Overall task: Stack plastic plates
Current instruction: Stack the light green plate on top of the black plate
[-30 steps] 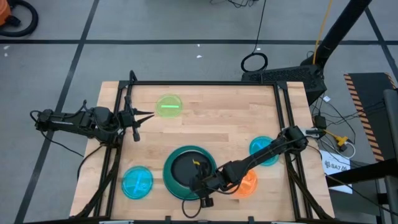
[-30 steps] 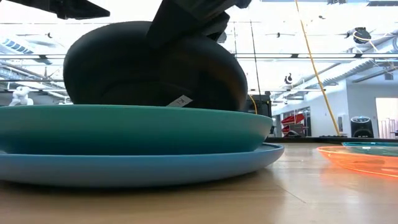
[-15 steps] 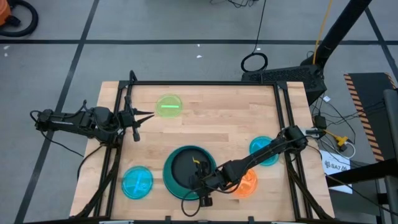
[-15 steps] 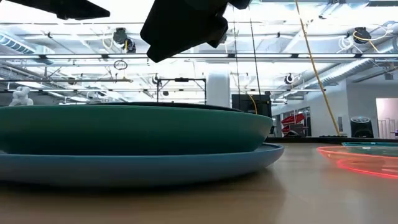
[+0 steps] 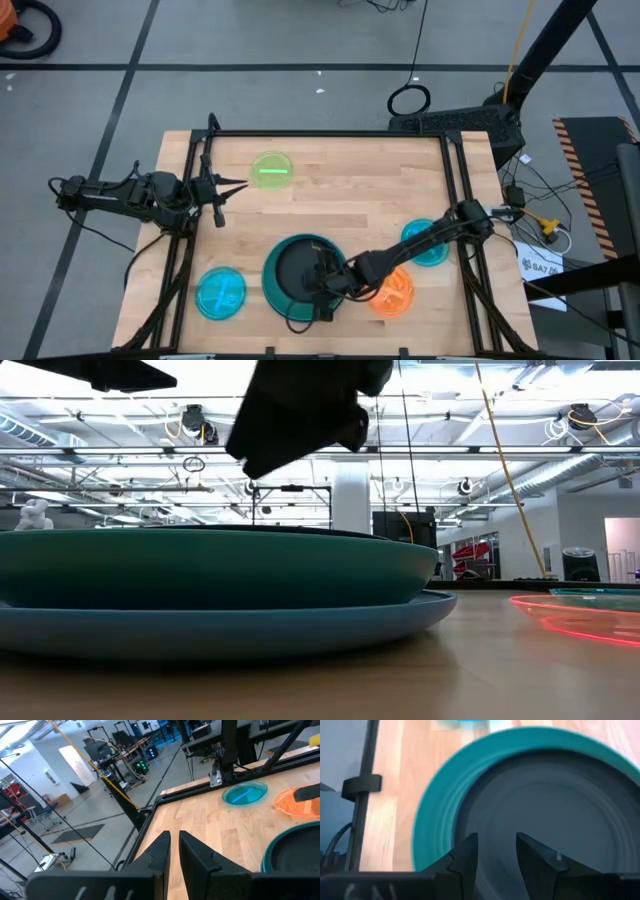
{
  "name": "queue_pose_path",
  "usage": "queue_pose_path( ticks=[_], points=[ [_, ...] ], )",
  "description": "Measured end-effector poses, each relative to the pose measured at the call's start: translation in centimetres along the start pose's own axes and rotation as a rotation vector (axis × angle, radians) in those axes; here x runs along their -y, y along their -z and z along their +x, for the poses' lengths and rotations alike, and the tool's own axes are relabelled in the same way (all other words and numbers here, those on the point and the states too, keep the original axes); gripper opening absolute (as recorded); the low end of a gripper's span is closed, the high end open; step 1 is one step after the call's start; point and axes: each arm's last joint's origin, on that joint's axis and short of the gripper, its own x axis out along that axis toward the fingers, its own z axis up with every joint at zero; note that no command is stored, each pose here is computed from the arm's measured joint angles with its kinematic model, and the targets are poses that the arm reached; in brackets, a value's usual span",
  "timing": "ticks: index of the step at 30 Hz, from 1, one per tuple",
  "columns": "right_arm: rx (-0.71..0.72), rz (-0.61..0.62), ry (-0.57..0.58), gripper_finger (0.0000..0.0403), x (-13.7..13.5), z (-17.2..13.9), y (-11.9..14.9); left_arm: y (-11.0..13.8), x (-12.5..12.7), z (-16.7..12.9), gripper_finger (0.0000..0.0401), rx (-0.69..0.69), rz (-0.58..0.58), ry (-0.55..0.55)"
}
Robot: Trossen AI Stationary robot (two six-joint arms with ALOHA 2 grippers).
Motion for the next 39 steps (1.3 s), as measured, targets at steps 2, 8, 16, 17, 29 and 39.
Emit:
queue_pose_path(
  ticks=[2, 8, 16, 17, 29, 39],
  points=[
    [-0.039, 0.001, -0.002, 0.0125, 0.4, 0.1, 0.2, 0.0, 0.0, 0.0, 0.0047, 0.000, -0.004, 0.000],
    [-0.154, -0.027, 0.015, 0.0125, 1.8, -0.1, 0.6, 0.0, 0.0, 0.0, 0.0047, 0.000, -0.032, 0.000],
    [-0.151, -0.128, 0.003, 0.0125, 3.6, -3.7, -0.9, 0.1, 0.0, 0.0, 0.0047, -0.010, -0.076, 0.003],
    [-0.145, -0.152, 0.003, 0.0125, 3.8, -4.2, -1.2, 0.1, 0.0, 0.0, 0.0047, -0.010, -0.083, 0.003],
    [-0.228, -0.343, 0.077, 0.0125, 10.0, -8.5, -2.6, 0.2, 0.0, 0.0, 0.0047, -0.016, -0.153, 0.001],
    [-0.113, -0.319, 0.125, 0.0125, 15.8, -11.0, 1.9, 0.0, 0.0, 0.0, 0.0047, -0.001, -0.214, -0.006]
  ],
)
